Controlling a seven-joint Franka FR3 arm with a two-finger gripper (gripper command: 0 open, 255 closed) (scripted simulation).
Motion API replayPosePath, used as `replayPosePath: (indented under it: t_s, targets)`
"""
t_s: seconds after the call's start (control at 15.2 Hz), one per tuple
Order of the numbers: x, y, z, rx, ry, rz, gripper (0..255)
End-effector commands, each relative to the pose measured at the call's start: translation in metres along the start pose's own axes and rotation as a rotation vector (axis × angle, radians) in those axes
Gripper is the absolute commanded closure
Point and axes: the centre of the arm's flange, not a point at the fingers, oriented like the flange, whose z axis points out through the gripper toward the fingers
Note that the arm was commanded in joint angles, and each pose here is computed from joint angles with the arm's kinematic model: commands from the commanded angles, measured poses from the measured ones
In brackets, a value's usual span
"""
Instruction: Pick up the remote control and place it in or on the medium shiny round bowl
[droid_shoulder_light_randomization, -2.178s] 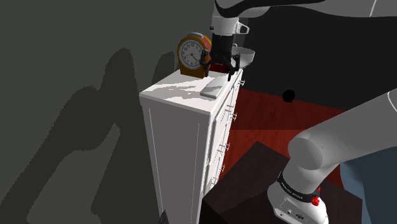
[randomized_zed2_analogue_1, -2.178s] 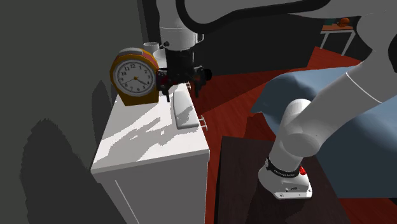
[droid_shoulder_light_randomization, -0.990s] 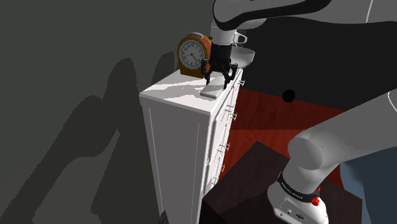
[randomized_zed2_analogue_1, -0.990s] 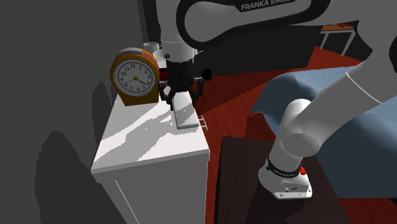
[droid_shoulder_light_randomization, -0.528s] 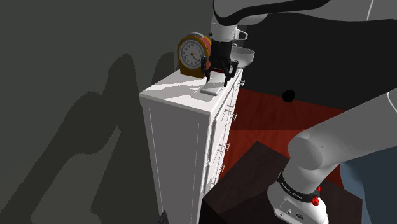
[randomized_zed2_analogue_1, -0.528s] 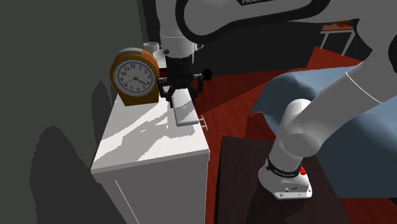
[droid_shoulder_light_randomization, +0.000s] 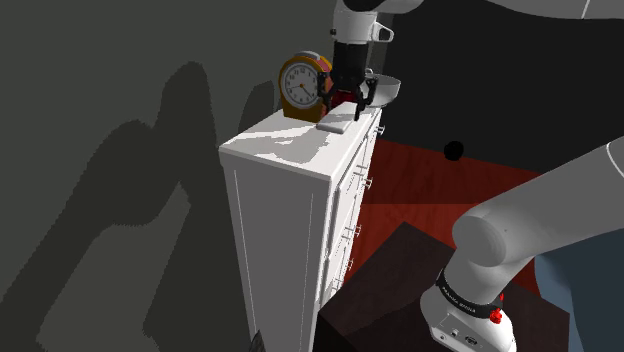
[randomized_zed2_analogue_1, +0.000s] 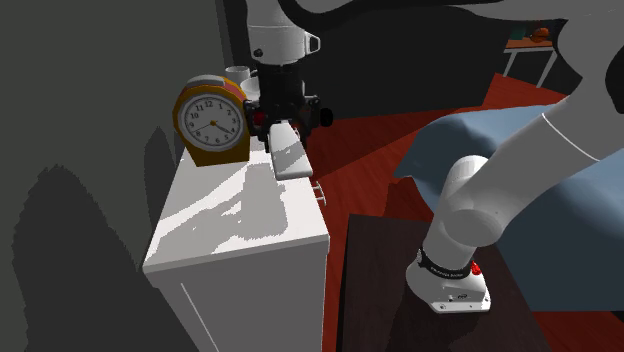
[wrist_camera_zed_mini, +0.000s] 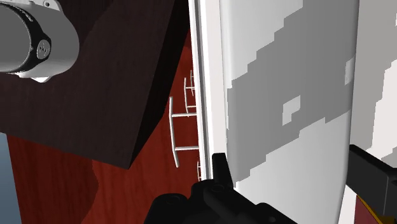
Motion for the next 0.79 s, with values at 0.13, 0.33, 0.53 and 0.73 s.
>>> replayPosePath:
  t_s: [0.13, 0.33, 0.53, 0.73]
  targets:
    - [0.0, 0.001, -0.021, 0.0, 0.0, 0.0, 255]
    - [0.0, 0.001, -0.037, 0.0, 0.0, 0.0, 255]
    - [0.0, 0.001, -0.053, 0.0, 0.0, 0.0, 255]
    - [0.0, 0.001, -0.069, 0.0, 0.0, 0.0, 255]
